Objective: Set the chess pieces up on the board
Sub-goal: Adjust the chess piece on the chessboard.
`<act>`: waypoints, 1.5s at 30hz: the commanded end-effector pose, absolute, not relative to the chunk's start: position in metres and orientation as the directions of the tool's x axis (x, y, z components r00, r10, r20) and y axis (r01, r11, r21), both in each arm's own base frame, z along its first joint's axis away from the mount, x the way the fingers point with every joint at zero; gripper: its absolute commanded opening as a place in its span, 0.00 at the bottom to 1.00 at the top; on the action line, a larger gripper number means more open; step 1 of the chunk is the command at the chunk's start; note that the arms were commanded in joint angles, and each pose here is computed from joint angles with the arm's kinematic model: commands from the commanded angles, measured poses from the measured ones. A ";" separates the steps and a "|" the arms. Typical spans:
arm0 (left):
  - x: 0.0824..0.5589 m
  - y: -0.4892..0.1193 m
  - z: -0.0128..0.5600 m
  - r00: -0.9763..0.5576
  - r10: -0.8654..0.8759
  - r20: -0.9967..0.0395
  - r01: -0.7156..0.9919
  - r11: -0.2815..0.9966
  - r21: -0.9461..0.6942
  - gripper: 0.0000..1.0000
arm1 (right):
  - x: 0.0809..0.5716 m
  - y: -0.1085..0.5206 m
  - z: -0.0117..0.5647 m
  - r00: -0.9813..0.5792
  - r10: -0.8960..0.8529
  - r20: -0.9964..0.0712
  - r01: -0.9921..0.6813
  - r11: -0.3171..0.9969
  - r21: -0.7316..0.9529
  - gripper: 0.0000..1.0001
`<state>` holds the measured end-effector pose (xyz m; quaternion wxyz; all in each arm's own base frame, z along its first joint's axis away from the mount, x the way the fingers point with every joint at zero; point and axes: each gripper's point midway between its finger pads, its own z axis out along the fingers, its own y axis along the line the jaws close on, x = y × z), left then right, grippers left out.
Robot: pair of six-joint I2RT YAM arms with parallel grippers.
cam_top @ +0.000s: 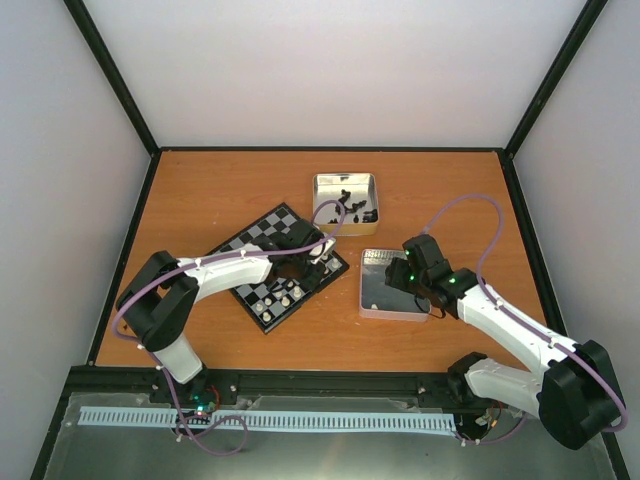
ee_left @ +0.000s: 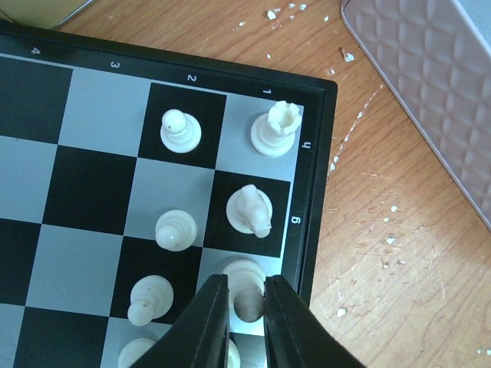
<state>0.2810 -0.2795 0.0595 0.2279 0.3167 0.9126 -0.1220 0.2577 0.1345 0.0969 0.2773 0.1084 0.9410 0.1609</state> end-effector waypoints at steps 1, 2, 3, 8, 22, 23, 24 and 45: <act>0.279 -0.283 0.065 -0.683 0.531 -0.502 0.645 0.760 -0.074 0.17 | 0.259 0.134 0.097 -0.812 0.315 -0.491 0.125 0.916 0.382 0.62; 0.280 -0.284 0.066 -0.683 0.530 -0.504 0.646 0.760 -0.076 0.20 | 0.260 0.134 0.098 -0.811 0.316 -0.492 0.124 0.915 0.383 0.62; 0.281 -0.285 0.070 -0.681 0.526 -0.509 0.645 0.760 -0.077 0.22 | 0.260 0.135 0.098 -0.812 0.315 -0.492 0.122 0.915 0.384 0.62; 0.287 -0.291 0.088 -0.670 0.508 -0.542 0.643 0.761 -0.082 0.26 | 0.261 0.135 0.101 -0.810 0.314 -0.496 0.121 0.916 0.383 0.62; 0.288 -0.285 0.101 -0.695 0.470 -0.544 0.602 0.794 -0.083 0.35 | 0.262 0.134 0.103 -0.809 0.313 -0.498 0.123 0.918 0.377 0.62; 0.287 -0.280 0.099 -0.705 0.466 -0.534 0.590 0.804 -0.077 0.36 | 0.263 0.134 0.104 -0.808 0.313 -0.500 0.122 0.918 0.378 0.62; 0.284 -0.276 0.096 -0.711 0.465 -0.528 0.583 0.809 -0.072 0.36 | 0.263 0.134 0.104 -0.807 0.313 -0.501 0.121 0.918 0.378 0.62; 0.270 -0.257 0.068 -0.730 0.497 -0.468 0.580 0.814 -0.041 0.18 | 0.260 0.136 0.099 -0.816 0.311 -0.488 0.118 0.915 0.386 0.62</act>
